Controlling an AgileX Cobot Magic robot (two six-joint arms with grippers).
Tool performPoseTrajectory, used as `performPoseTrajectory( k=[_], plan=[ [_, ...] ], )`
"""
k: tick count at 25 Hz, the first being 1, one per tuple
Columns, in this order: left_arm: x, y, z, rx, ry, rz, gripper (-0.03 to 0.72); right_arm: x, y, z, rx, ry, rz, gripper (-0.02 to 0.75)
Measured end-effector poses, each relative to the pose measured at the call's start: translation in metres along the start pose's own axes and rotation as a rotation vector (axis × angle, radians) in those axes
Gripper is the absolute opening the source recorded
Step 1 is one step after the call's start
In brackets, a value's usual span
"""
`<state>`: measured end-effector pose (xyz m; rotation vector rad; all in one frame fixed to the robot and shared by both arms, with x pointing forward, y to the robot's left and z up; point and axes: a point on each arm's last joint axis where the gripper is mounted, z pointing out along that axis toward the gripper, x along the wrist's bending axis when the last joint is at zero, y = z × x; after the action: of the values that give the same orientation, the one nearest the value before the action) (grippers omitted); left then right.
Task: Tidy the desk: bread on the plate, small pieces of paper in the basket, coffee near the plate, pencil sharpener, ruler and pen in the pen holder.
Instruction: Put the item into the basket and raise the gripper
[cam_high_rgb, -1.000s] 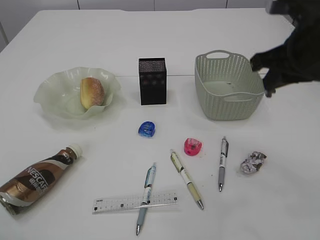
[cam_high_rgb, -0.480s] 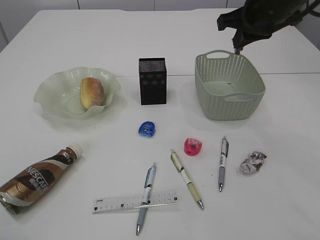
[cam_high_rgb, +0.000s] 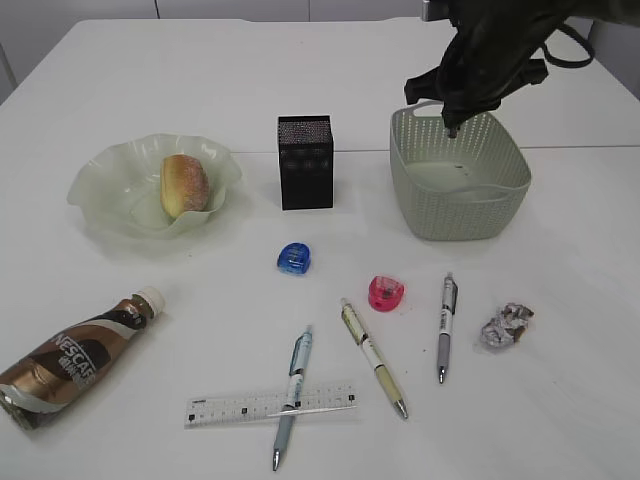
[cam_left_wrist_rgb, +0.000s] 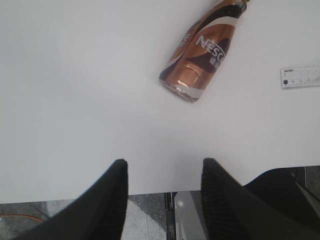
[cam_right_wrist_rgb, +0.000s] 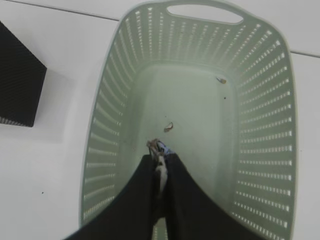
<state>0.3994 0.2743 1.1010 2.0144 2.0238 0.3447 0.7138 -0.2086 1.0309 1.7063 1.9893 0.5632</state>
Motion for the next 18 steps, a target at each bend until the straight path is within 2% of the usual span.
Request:
performPoseTrajectory(
  k=[2, 4, 11, 14, 18],
  plan=[
    [0.0, 0.0, 0.0, 0.0, 0.0, 0.0, 0.349, 0.001, -0.001, 0.012, 0.011, -0.002, 0.006, 0.046],
    [0.0, 0.0, 0.0, 0.0, 0.0, 0.0, 0.348, 0.002, 0.0, 0.021, 0.009, -0.002, 0.009, 0.108],
    [-0.004, -0.001, 0.0, 0.01, -0.049, -0.017, 0.345, 0.003, -0.003, 0.044, -0.007, -0.013, 0.054, 0.457],
    [-0.004, -0.001, 0.0, 0.01, -0.049, -0.017, 0.344, 0.002, 0.0, 0.042, -0.023, -0.028, 0.048, 0.504],
    [-0.004, -0.001, 0.0, 0.01, -0.049, -0.017, 0.344, -0.001, 0.008, 0.03, 0.003, -0.051, 0.051, 0.515]
  ],
)
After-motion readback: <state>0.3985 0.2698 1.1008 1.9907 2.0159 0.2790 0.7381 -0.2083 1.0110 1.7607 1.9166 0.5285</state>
